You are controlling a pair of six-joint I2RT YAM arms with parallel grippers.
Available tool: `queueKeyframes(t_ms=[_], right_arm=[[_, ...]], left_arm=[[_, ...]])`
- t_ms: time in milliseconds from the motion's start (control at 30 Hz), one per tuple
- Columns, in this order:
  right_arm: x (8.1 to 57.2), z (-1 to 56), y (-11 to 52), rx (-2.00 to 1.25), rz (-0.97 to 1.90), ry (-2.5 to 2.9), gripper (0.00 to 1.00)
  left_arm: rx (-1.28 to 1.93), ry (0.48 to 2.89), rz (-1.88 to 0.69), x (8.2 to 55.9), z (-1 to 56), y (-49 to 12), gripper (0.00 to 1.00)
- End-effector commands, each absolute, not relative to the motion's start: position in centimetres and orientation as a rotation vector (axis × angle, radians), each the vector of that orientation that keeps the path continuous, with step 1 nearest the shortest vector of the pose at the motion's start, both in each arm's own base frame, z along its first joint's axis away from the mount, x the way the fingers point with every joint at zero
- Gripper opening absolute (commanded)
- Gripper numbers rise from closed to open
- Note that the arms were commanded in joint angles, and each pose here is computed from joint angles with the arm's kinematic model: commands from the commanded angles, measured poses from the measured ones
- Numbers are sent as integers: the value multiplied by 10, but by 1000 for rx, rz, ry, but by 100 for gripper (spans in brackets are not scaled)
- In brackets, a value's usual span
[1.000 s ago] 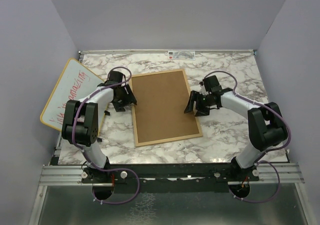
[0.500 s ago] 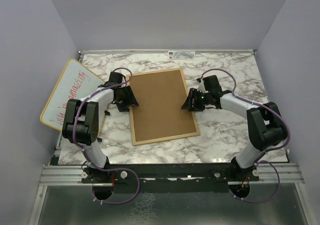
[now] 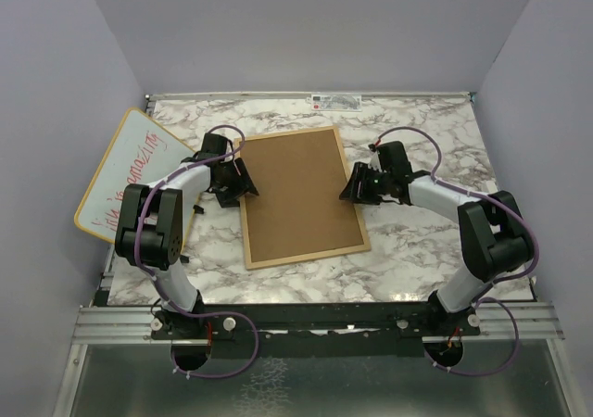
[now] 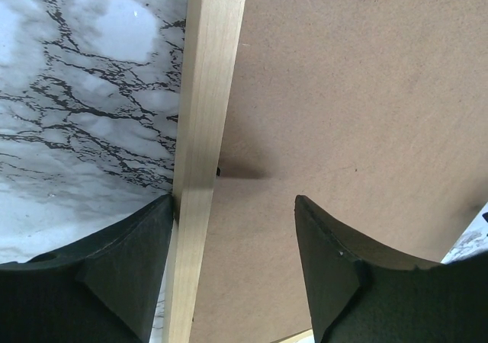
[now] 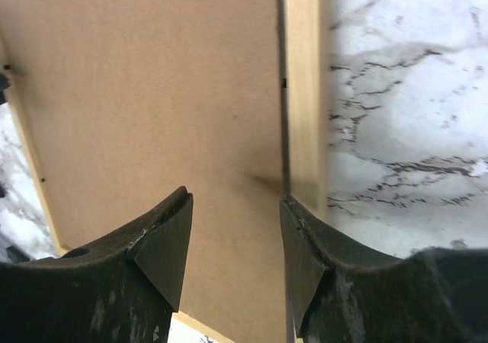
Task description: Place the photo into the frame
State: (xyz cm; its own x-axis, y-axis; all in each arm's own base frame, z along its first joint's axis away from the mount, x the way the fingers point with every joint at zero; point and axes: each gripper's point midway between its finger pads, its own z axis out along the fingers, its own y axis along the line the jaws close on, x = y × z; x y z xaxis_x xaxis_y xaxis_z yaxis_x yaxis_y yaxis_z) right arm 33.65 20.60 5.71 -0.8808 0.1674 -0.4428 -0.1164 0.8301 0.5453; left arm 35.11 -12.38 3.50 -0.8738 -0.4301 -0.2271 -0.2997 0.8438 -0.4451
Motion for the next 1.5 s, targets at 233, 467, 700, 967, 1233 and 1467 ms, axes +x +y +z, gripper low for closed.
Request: queueKeyframes(t_ms=[233, 467, 700, 967, 1233, 1467], right_arm=[[322, 32, 201, 99, 759, 2647, 55], [315, 23, 217, 75, 892, 2691, 54], [321, 53, 246, 35, 1165, 2554, 53], [326, 105, 260, -42, 1332, 2297, 53], [322, 130, 258, -105, 1329, 2161, 53], [335, 100, 247, -95, 1187, 2188, 53]], left_arm=[[-556, 2752, -563, 341, 19, -124, 67], [-545, 2779, -611, 335, 15, -130, 60], [-543, 2792, -640, 332, 13, -134, 59], [-544, 2796, -632, 329, 11, -133, 58], [-550, 2793, -619, 328, 11, -131, 58], [-560, 2798, -595, 325, 8, -128, 58]])
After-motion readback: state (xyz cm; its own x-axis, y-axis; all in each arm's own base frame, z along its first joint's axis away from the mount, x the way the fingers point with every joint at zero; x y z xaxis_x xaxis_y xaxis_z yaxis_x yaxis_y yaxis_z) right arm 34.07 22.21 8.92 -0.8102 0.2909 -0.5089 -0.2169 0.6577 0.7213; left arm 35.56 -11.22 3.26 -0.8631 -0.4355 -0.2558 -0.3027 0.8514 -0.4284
